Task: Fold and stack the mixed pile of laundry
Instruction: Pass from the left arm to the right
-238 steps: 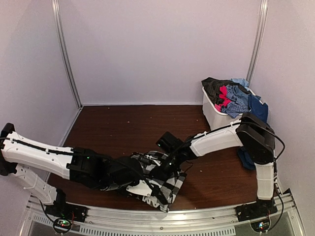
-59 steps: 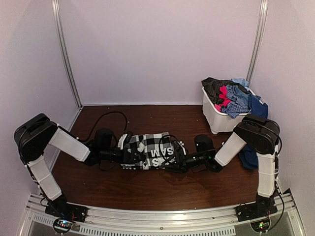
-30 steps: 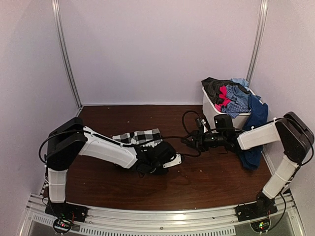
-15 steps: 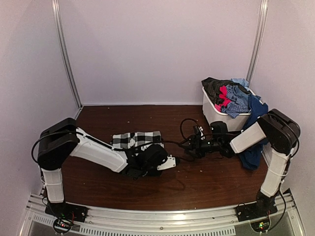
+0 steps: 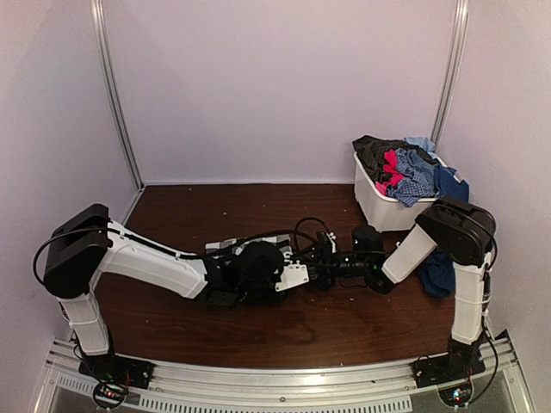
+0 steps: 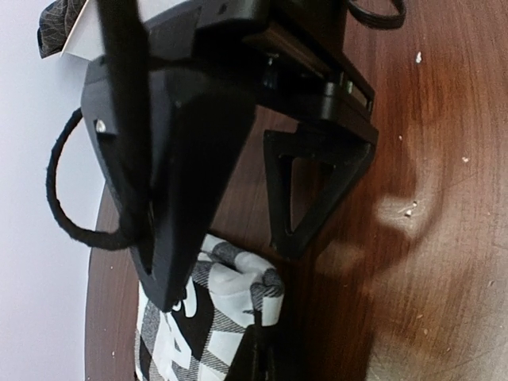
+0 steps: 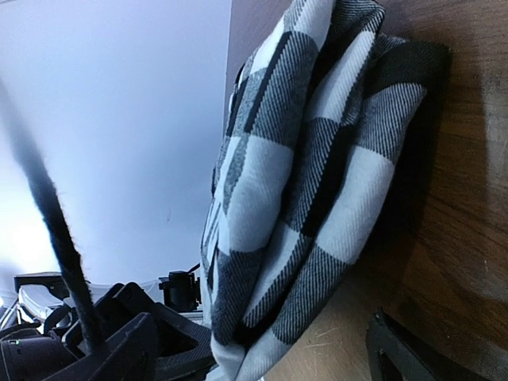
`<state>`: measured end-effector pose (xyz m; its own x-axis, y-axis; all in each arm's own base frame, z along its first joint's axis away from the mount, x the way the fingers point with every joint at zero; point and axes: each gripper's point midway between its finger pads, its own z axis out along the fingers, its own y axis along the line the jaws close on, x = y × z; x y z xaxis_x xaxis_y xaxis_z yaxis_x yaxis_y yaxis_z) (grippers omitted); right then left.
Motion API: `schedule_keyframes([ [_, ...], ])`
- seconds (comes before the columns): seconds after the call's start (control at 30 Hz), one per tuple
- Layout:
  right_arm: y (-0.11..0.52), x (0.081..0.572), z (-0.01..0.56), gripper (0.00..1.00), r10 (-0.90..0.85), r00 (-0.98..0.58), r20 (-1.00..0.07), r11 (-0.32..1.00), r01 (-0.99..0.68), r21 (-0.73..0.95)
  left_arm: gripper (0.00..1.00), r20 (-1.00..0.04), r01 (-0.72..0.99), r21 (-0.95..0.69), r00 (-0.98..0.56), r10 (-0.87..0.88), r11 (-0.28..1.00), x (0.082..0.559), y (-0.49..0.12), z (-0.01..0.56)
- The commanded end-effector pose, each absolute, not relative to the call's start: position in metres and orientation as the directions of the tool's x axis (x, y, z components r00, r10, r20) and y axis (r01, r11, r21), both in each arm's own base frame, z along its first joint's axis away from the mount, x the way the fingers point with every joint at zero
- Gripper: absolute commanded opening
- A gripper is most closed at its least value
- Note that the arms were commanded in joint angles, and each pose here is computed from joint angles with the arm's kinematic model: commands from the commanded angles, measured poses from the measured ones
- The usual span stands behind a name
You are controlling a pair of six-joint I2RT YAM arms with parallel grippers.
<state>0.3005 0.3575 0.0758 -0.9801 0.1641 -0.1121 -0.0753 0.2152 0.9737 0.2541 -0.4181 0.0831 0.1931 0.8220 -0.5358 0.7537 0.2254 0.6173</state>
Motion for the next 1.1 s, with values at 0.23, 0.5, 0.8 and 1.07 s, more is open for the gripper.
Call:
schedule_keyframes([
  [0.23,0.381,0.332,0.070,0.73,0.209,-0.977,-0.034,0.151,-0.002,0.989,0.00,-0.598,0.760,0.613,0.268,0.755,0.216,0.233,-0.429,0.108],
  [0.5,0.388,0.352,0.046,0.53,0.234,-0.972,0.022,0.172,0.064,0.983,0.00,-0.525,0.741,0.659,0.331,0.784,0.129,0.209,-0.430,0.096],
  [0.8,0.370,0.371,0.062,0.00,0.239,-0.964,-0.116,0.293,-0.042,0.955,0.42,-0.662,0.731,0.594,0.207,0.721,0.336,0.212,-0.405,0.133],
  [1.07,0.304,0.420,0.125,0.00,0.032,-0.807,-0.589,0.727,-0.386,0.568,0.98,-0.887,0.674,0.286,-0.083,0.454,0.682,0.245,-0.326,0.194],
])
